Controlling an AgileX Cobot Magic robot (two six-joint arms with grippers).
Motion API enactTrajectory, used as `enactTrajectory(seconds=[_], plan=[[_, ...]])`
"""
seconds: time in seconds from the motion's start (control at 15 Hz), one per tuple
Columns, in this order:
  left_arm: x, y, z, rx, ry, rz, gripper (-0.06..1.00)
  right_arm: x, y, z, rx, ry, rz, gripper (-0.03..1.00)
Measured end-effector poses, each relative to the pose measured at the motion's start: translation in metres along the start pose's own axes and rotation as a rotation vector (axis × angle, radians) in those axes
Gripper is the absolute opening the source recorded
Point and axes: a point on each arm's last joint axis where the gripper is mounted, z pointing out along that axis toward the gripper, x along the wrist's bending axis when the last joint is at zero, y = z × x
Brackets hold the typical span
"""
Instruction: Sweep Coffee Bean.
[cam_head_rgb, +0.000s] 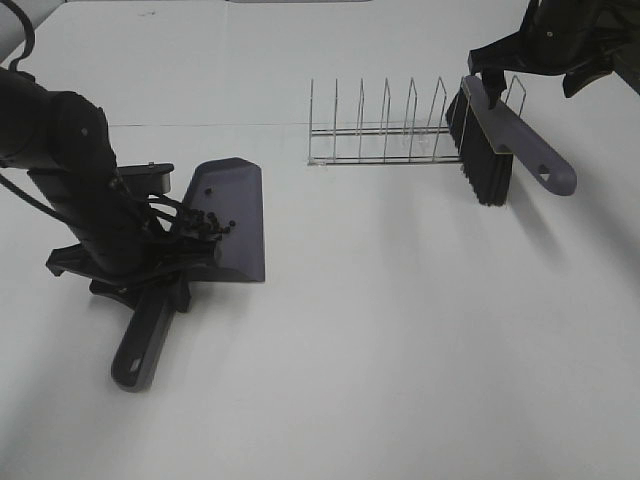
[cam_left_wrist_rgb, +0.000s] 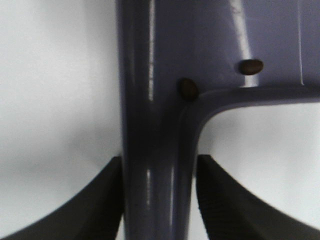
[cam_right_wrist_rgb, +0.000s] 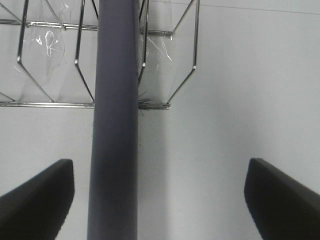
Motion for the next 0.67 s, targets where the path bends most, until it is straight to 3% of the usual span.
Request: enactTrajectory(seconds=[0.2,0.4,0.67], plan=[[-0.004,-0.002,-0.002,0.011,-0.007,-0.004,0.65,-0.003,0.001,-0.018,0.007,0.001,0.01,0.85],[-0.004,-0.006,-0.016,0.025,-0.002,0.015,0.68,-0.004,-0.001,-0.042,0.043,0.036,0.017,0.85],[-0.006,-0.022,-0.118,-0.12,0.026,0.132,0.68,0.001,-0.019,-0.076,0.139,0.075,-0.038,0.85]])
